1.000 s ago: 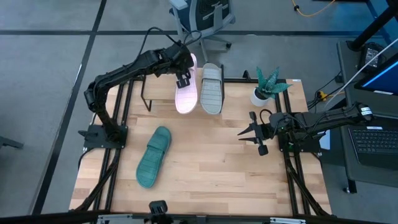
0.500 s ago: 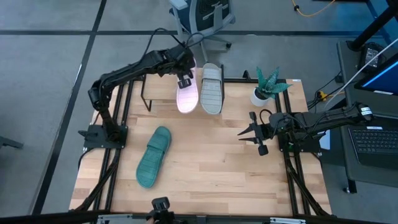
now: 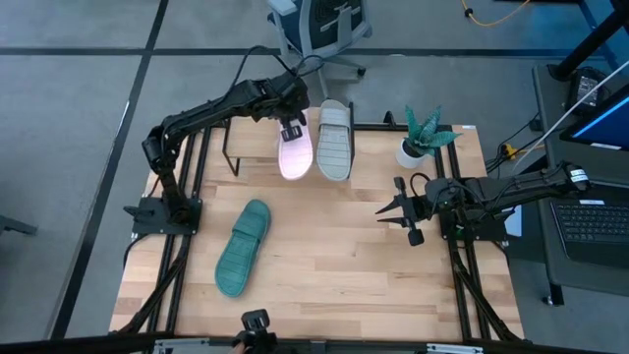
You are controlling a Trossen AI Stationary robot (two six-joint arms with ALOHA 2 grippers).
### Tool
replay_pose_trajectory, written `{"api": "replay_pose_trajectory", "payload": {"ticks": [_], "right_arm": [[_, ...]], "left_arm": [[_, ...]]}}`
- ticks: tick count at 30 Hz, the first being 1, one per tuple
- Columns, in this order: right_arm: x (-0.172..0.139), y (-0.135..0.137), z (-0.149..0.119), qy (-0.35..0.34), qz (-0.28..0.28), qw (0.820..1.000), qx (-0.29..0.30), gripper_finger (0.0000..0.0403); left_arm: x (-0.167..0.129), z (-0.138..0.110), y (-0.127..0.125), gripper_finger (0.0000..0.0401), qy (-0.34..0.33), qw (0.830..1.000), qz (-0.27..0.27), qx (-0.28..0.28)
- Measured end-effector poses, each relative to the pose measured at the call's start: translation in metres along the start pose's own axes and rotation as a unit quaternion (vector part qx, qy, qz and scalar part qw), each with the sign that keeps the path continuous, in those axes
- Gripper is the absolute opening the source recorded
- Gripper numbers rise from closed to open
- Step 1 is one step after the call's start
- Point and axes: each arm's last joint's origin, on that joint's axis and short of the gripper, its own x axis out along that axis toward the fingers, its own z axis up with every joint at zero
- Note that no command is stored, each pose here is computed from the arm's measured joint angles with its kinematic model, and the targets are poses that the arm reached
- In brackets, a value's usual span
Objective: Pick and place slippers onto the shelf
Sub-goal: Put the pair of pink slippers on the shelf
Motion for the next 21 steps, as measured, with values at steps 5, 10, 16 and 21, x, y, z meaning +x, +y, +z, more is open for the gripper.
{"api": "replay_pose_trajectory", "payload": {"ticks": [5, 10, 16, 21], "right_arm": [[0.0, 0.0, 0.0, 0.001, 0.001, 1.0, 0.001, 0.0092], [0.0, 0.0, -0.001, 0.003, 0.001, 1.0, 0.001, 0.0092], [0.0, 0.0, -0.001, 0.003, 0.001, 1.0, 0.0, 0.0092], [0.0, 0.0, -0.001, 0.003, 0.001, 1.0, 0.0, 0.0092]], "left_arm": [[0.007, -0.002, 0.001, 0.0008, 0.016, 1.0, -0.005, 0.002], [0.007, -0.002, 0.001, 0.0011, 0.015, 1.0, -0.003, -0.006], [0.012, -0.004, -0.003, 0.0008, 0.018, 1.0, -0.005, 0.001], [0.022, -0.01, -0.008, 0.0011, 0.031, 0.999, -0.009, 0.003]]}}
